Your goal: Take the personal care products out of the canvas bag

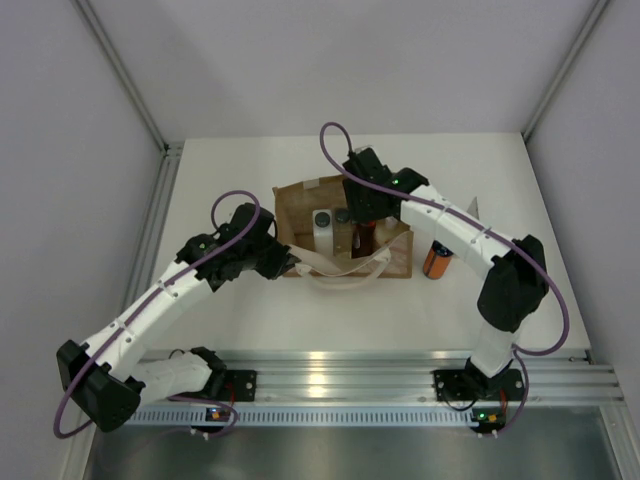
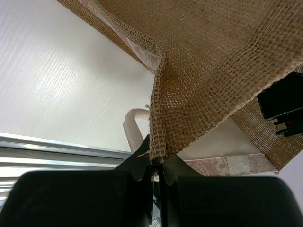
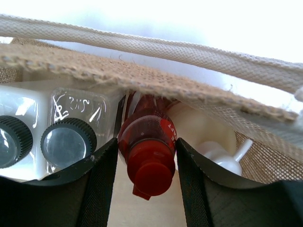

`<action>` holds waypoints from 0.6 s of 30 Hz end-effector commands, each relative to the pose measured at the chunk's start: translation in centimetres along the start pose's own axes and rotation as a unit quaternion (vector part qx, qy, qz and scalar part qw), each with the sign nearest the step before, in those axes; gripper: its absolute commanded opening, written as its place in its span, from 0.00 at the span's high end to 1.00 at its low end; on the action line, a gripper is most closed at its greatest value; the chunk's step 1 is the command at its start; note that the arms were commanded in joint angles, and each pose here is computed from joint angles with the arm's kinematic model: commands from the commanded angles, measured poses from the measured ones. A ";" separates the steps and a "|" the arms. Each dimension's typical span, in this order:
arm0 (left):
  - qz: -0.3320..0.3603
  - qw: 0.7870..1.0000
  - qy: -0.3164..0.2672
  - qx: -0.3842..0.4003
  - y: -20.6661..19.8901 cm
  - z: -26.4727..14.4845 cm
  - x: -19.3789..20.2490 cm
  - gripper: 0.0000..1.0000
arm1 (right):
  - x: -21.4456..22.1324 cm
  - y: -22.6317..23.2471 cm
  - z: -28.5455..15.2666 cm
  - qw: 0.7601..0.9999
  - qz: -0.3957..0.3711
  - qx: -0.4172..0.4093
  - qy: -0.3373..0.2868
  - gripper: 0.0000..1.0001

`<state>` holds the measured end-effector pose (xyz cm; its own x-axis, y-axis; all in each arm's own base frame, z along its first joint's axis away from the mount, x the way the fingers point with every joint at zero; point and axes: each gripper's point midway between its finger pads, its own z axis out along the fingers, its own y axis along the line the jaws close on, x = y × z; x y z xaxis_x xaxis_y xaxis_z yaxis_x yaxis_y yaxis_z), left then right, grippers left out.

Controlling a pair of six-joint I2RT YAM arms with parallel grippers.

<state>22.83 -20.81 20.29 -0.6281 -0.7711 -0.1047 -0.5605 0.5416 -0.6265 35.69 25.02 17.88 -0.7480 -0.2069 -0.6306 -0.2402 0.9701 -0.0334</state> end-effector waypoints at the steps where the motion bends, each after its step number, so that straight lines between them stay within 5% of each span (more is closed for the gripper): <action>1: 0.000 1.000 0.012 -0.021 1.2 0.3 0.5 1.00 | 0.2 -0.6 2.0 1.000 0.004 0.012 0.002 0.51; 18: -0.002 1.000 0.011 -0.017 1.0 0.2 0.4 1.00 | 3.0 -1.3 4.2 0.999 0.000 0.036 0.032 0.45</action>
<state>22.82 -20.80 20.27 -0.6285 -0.7706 -0.1051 -0.5602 0.5423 -0.6261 36.31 25.13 15.74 -0.7463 -0.2002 -0.6348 -0.2276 0.9730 -0.0393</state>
